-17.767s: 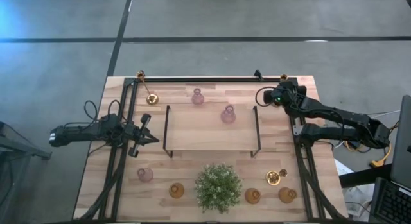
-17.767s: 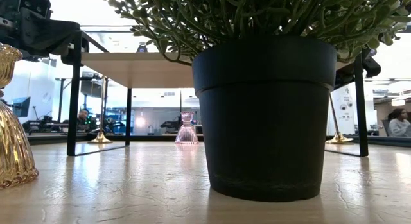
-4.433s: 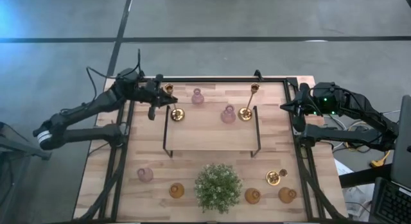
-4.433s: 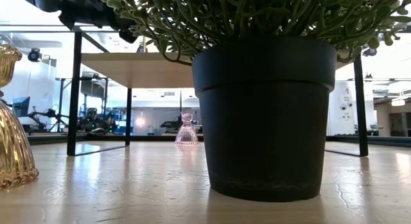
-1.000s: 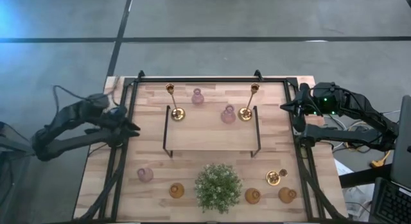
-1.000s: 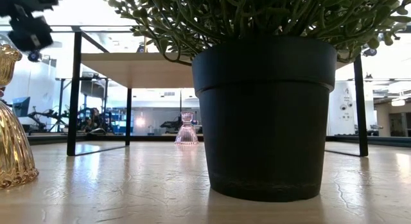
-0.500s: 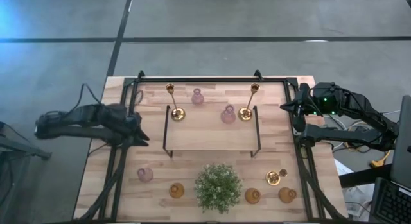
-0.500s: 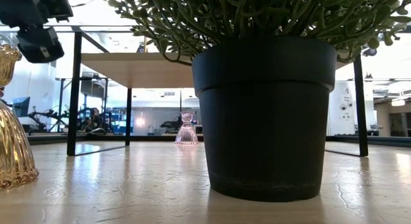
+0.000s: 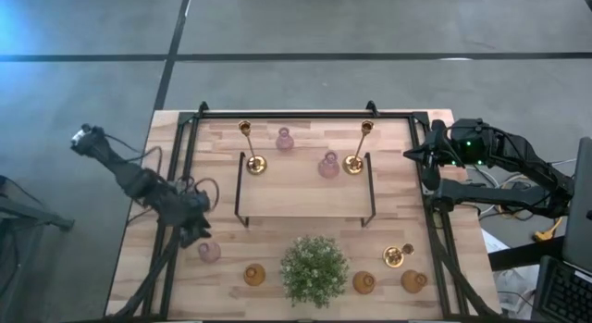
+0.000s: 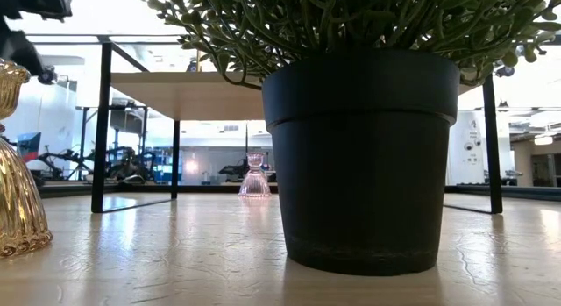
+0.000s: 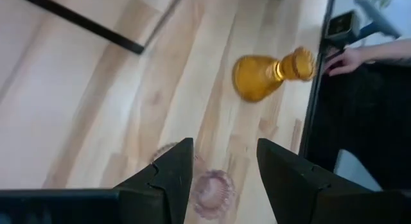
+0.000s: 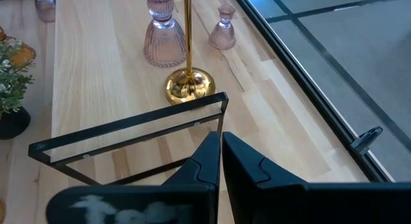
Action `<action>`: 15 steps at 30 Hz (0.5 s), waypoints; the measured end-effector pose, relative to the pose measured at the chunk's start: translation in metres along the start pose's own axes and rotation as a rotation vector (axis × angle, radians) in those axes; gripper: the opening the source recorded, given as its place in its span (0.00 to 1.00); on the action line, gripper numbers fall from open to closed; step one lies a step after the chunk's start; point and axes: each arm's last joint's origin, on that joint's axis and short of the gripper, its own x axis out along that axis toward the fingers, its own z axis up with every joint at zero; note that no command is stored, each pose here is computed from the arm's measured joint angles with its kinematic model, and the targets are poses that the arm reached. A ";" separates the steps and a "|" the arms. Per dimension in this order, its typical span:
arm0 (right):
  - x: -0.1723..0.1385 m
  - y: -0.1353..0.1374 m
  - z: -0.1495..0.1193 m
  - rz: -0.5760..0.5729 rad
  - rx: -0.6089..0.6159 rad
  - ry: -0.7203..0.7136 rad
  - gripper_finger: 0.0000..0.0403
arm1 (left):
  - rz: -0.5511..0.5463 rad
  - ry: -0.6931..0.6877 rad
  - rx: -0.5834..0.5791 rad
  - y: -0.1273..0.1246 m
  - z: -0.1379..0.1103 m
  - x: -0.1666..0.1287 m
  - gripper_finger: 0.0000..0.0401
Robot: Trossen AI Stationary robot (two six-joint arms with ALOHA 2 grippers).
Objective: Pick & Place candle stick holders
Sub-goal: Put the bottom pink vase on the shelf
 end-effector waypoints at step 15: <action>0.000 0.000 0.000 0.000 0.000 0.000 0.03 | 0.059 0.120 -0.139 -0.043 -0.003 -0.010 0.44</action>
